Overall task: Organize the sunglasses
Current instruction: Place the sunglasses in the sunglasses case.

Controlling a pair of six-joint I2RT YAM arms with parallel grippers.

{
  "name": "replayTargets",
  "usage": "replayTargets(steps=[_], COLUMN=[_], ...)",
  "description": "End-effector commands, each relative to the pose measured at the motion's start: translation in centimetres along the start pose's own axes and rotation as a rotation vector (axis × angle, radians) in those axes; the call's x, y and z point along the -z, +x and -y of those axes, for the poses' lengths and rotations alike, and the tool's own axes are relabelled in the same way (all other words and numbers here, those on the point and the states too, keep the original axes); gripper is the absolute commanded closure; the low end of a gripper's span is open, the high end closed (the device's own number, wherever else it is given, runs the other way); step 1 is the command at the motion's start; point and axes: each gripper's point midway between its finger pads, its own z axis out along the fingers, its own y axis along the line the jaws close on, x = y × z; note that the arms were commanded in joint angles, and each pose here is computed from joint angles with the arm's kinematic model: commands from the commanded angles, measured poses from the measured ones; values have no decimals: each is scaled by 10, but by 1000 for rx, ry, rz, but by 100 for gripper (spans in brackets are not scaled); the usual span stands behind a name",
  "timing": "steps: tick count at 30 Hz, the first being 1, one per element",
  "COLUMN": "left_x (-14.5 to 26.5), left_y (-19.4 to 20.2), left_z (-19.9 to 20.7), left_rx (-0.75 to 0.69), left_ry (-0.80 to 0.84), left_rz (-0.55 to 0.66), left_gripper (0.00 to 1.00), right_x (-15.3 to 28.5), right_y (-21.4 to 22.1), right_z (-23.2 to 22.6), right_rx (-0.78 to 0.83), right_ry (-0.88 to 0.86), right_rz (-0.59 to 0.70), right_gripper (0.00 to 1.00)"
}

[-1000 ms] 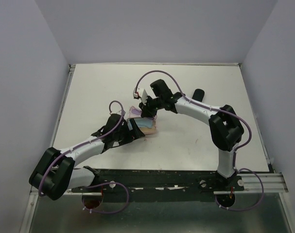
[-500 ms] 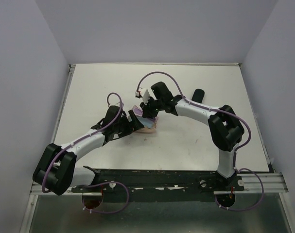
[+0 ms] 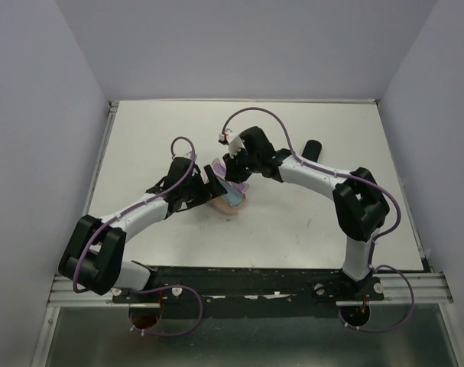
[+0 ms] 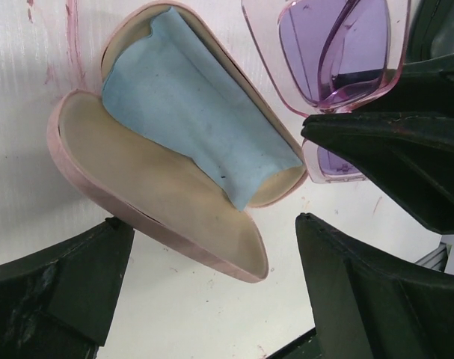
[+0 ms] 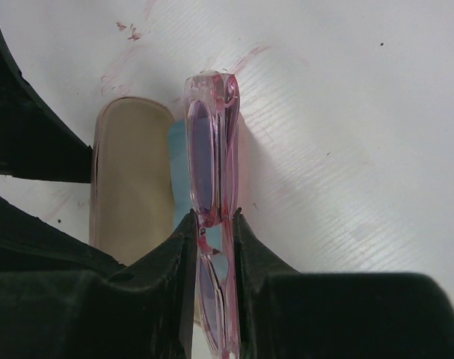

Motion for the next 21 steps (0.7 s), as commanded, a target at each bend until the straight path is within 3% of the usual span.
replayTargets(steps=[1, 9, 21], left_x=[-2, -5, -5], left_y=[-14, -19, -18], left_z=[4, 10, 15], left_rx=[-32, -44, -48], left_ry=[-7, 5, 35], left_rz=[23, 19, 13], left_gripper=[2, 2, 2], right_x=[8, 3, -19], right_y=[-7, -6, 25], right_z=[-4, -21, -12], right_rx=[-143, -307, -452], right_ry=[21, -45, 28], right_rz=[8, -32, -131], right_gripper=[77, 77, 75])
